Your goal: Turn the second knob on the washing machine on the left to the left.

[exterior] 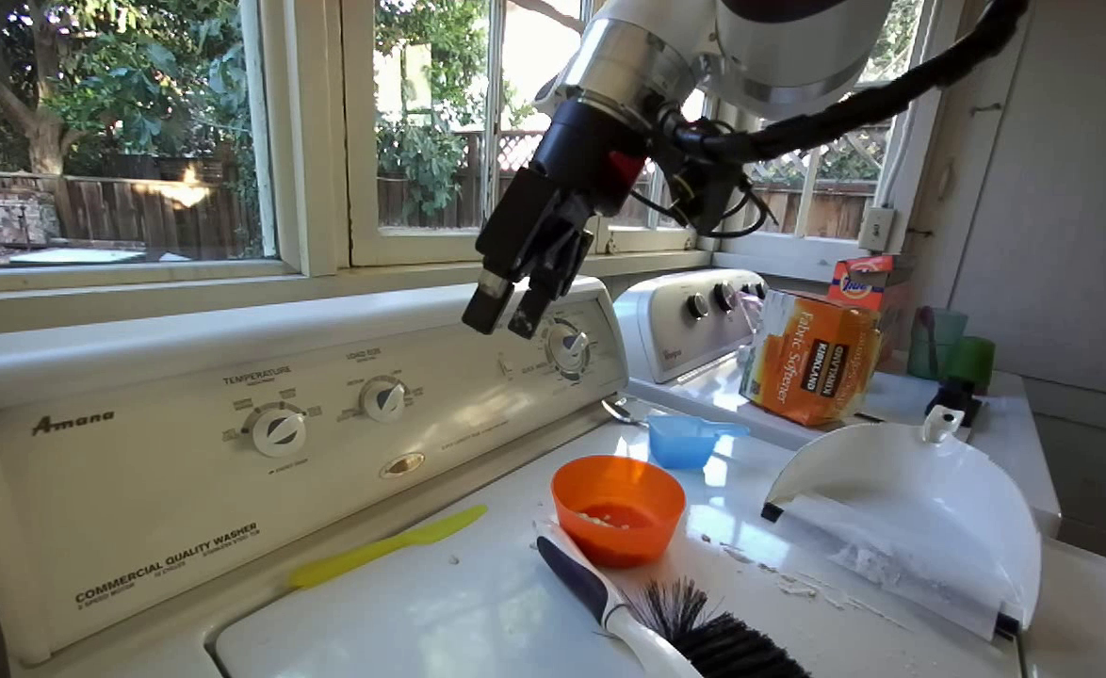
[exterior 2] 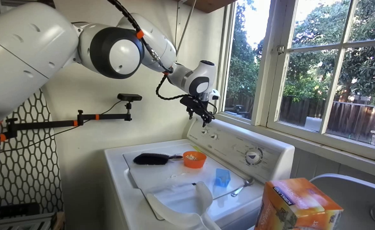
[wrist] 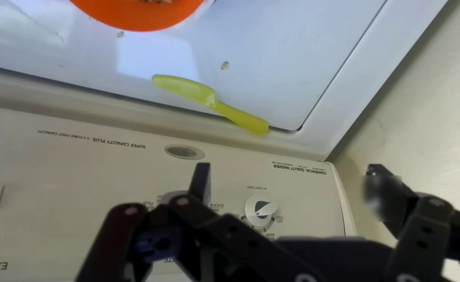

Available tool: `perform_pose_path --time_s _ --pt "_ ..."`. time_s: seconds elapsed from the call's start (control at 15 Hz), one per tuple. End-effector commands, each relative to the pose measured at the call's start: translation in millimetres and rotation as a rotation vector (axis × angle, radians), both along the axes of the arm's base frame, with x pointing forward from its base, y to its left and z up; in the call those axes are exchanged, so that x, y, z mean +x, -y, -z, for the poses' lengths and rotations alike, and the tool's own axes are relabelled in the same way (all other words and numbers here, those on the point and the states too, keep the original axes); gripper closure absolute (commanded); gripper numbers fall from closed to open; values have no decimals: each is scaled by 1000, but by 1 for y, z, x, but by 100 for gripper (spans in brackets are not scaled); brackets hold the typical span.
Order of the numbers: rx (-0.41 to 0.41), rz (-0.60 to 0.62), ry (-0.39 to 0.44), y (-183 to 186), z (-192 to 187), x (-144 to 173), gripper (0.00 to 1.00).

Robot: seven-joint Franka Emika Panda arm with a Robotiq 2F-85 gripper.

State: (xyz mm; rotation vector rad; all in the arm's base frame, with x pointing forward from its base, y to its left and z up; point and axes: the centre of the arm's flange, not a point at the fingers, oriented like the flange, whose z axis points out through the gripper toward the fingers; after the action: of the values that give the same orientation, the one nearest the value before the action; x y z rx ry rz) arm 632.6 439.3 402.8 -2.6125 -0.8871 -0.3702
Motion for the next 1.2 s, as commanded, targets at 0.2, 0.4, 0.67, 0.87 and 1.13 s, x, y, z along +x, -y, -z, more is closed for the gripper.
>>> perform_pose_path --time_s 0.2,0.4,0.67,0.87,1.13 --pt "-4 3 6 -5 1 3 0" --pt "-5 3 5 -5 2 4 0" --pt "-5 3 3 -5 2 4 0" --pt "-6 3 3 -5 2 4 0" --pt "-11 122 -133 -5 2 11 0"
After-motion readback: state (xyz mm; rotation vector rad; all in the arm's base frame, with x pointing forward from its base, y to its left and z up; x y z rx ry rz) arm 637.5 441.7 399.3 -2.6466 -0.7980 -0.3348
